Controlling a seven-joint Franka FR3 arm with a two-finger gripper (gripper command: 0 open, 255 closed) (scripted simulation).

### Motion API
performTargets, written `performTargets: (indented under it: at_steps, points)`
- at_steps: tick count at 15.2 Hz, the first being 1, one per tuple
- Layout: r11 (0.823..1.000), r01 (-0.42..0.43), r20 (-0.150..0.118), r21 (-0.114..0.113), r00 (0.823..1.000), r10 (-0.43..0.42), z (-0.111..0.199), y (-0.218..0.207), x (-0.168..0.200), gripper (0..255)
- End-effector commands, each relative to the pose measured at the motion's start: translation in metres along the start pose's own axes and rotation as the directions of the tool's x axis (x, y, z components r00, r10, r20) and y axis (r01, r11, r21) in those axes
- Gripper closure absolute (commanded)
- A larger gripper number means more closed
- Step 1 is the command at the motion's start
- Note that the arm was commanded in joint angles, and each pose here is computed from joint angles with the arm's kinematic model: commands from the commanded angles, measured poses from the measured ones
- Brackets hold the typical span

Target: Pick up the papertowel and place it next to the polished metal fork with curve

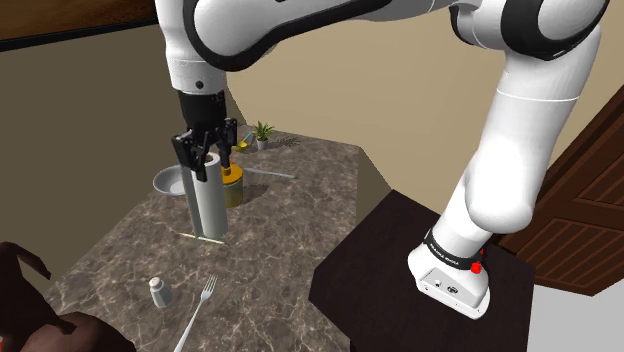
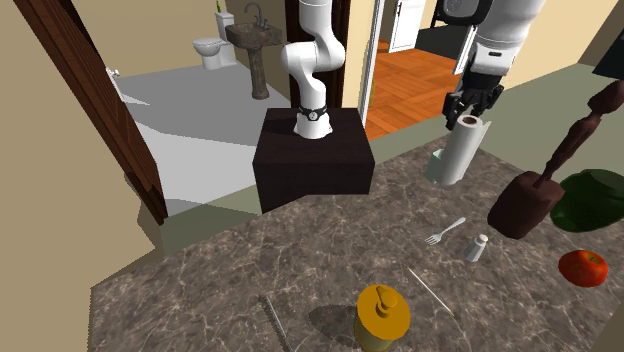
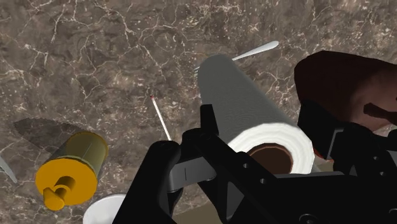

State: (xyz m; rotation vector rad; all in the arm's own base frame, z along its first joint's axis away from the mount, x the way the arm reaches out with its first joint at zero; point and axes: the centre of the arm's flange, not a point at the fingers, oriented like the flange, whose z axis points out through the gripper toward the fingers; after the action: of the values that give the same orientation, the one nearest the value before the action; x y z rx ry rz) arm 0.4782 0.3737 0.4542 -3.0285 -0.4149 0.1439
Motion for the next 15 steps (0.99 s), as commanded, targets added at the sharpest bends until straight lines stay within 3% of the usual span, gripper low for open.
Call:
performTargets:
  at_steps: [1,15]
  points:
    - [1.000,0.000,0.000,0.000,1.000,0.000,-0.006,0.000,0.001,255]
    - [1.000,0.000,0.000,0.000,1.000,0.000,0.013,-0.179,-0.045,255]
